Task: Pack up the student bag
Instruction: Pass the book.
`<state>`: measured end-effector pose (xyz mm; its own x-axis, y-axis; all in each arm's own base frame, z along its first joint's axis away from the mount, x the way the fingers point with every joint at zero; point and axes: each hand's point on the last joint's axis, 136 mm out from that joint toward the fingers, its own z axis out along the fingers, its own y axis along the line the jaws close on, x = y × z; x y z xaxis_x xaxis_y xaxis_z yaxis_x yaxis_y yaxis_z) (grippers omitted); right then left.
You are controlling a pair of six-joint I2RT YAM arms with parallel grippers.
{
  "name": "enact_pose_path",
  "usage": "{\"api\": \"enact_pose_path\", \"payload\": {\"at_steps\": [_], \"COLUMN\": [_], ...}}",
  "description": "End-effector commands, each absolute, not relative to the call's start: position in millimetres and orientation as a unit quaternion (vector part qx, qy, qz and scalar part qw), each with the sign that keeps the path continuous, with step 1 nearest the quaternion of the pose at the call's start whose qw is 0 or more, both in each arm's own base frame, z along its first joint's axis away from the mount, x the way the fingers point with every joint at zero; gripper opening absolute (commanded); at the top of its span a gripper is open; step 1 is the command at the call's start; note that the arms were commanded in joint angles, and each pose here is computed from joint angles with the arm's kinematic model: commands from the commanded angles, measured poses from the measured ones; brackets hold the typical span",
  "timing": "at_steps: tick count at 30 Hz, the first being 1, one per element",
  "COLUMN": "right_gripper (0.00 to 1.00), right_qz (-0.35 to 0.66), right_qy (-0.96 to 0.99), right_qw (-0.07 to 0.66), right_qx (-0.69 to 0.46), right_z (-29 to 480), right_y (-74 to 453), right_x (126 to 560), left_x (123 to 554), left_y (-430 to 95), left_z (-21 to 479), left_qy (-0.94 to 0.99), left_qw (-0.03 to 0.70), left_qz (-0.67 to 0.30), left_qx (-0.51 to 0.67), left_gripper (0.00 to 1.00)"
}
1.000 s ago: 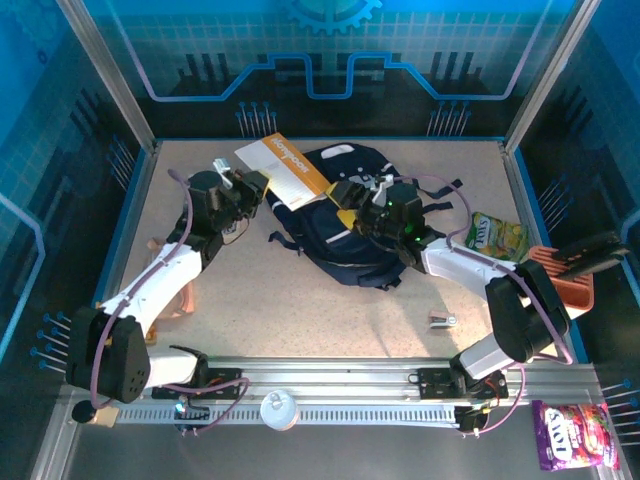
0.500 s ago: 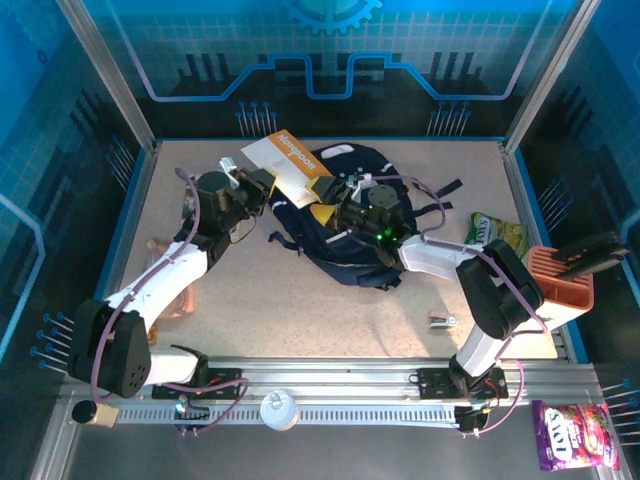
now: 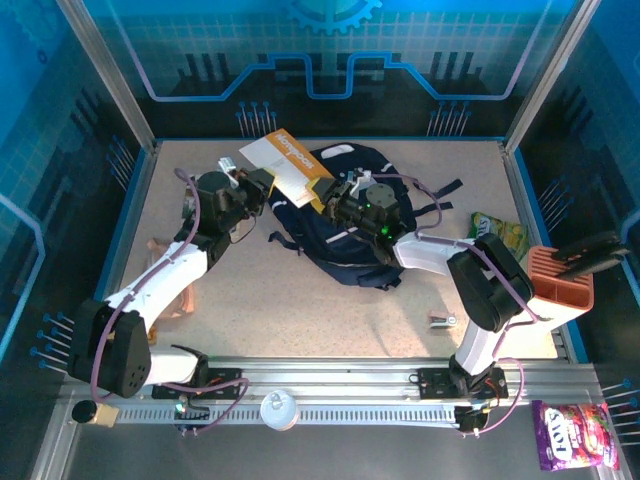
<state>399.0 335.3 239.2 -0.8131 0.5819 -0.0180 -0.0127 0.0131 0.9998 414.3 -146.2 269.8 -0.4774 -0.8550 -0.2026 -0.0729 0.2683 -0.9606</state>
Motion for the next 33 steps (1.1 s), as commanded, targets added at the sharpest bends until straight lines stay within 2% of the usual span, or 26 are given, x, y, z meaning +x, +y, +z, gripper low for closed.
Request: {"api": "enact_pose_path", "payload": {"at_steps": [1, 2, 4, 6, 9, 13, 17, 20, 25, 27, 33], "right_gripper": [0.19, 0.13, 0.01, 0.00, 0.00, 0.00, 0.00, 0.00, 0.00, 0.00, 0.00], "right_qz": [0.675, 0.675, 0.673, 0.668, 0.656, 0.624, 0.566, 0.515, 0.433, 0.401, 0.323], "right_qy": [0.667, 0.667, 0.670, 0.673, 0.679, 0.698, 0.733, 0.754, 0.772, 0.779, 0.804], "right_qw": [0.238, 0.238, 0.235, 0.236, 0.254, 0.290, 0.318, 0.349, 0.397, 0.408, 0.415], "right_qx": [0.208, 0.208, 0.208, 0.209, 0.208, 0.200, 0.204, 0.213, 0.244, 0.257, 0.277], "right_z": [249.4, 249.5, 247.2, 245.1, 242.9, 241.0, 225.4, 222.0, 221.4, 220.5, 222.4], "right_y": [327.0, 325.5, 321.3, 315.9, 301.8, 272.8, 233.5, 198.6, 137.1, 116.9, 71.5], "right_x": [405.2, 405.9, 408.0, 409.6, 411.5, 410.5, 403.6, 397.2, 382.0, 375.7, 358.8], "left_x": [414.0, 413.8, 413.4, 413.0, 410.8, 407.1, 403.4, 401.1, 396.6, 393.8, 376.2], "left_y": [-143.8, -143.6, -142.6, -142.0, -142.3, -145.5, -165.0, -192.1, -237.7, -255.9, -314.8], "left_z": [278.0, 277.2, 272.9, 269.0, 258.0, 239.9, 226.6, 218.3, 200.6, 195.5, 172.5], "left_qy": [0.694, 0.697, 0.704, 0.715, 0.743, 0.790, 0.833, 0.861, 0.892, 0.897, 0.904], "left_qw": [0.401, 0.401, 0.402, 0.404, 0.402, 0.394, 0.375, 0.360, 0.338, 0.332, 0.301], "left_qz": [-0.497, -0.494, -0.483, -0.471, -0.440, -0.390, -0.356, -0.336, -0.299, -0.290, -0.241], "left_qx": [-0.332, -0.331, -0.330, -0.322, -0.303, -0.262, -0.195, -0.130, -0.016, 0.027, 0.183], "left_gripper": [0.00, 0.03, 0.15, 0.27, 0.53, 0.70, 0.81, 0.85, 0.96, 0.99, 0.98]}}
